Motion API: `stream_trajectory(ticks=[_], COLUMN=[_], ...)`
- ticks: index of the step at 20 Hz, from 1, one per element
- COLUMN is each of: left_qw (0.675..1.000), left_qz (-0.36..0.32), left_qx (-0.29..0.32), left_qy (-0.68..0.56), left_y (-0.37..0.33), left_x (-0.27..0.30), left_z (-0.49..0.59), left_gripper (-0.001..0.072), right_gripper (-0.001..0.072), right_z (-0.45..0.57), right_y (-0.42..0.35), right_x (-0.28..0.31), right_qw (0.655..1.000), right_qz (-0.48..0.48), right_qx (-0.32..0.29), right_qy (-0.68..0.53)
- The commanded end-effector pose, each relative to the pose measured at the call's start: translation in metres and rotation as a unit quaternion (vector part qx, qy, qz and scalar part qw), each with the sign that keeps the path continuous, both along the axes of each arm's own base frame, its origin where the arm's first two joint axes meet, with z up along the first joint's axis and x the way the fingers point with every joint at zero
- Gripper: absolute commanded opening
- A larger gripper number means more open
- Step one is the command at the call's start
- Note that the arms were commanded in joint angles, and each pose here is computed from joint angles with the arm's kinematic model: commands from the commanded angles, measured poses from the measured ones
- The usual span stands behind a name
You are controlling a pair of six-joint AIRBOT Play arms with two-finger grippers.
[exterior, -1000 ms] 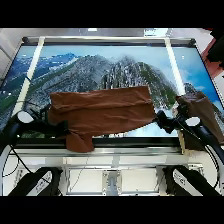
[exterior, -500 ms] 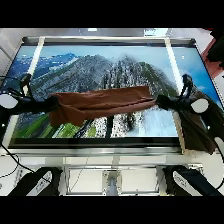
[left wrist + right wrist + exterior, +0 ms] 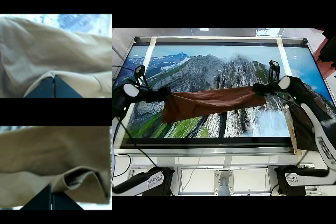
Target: Fold the shirts.
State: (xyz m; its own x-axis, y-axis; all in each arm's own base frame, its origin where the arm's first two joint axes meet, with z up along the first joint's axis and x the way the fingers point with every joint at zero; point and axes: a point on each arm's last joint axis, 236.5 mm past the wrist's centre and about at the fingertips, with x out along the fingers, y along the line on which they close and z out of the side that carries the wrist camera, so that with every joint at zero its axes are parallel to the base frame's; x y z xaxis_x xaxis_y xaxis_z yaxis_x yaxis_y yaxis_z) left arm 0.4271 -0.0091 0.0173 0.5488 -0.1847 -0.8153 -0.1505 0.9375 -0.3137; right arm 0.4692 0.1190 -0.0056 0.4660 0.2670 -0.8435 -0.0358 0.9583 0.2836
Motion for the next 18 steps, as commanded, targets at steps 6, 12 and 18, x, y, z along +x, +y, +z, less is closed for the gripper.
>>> stream_trajectory(ticks=[6, 12, 18], left_qw=[0.999, 0.999, 0.998], left_qz=[0.017, 0.023, 0.052], left_qx=[0.025, 0.026, -0.007], left_qy=[0.026, 0.019, -0.031], left_y=[0.019, 0.020, 0.015], left_x=[0.042, 0.052, 0.075], left_z=[-0.056, -0.072, -0.054], left_gripper=[0.0007, 0.0008, 0.0500], right_gripper=[0.0029, 0.0030, 0.0352], right_z=[-0.032, -0.052, -0.047], right_y=[-0.064, -0.030, -0.021], right_x=[0.060, 0.082, 0.087], right_qw=[0.996, 0.997, 0.997], right_qz=[-0.076, -0.064, -0.054], right_qx=[-0.054, -0.002, 0.000], right_qy=[-0.013, -0.042, -0.047])
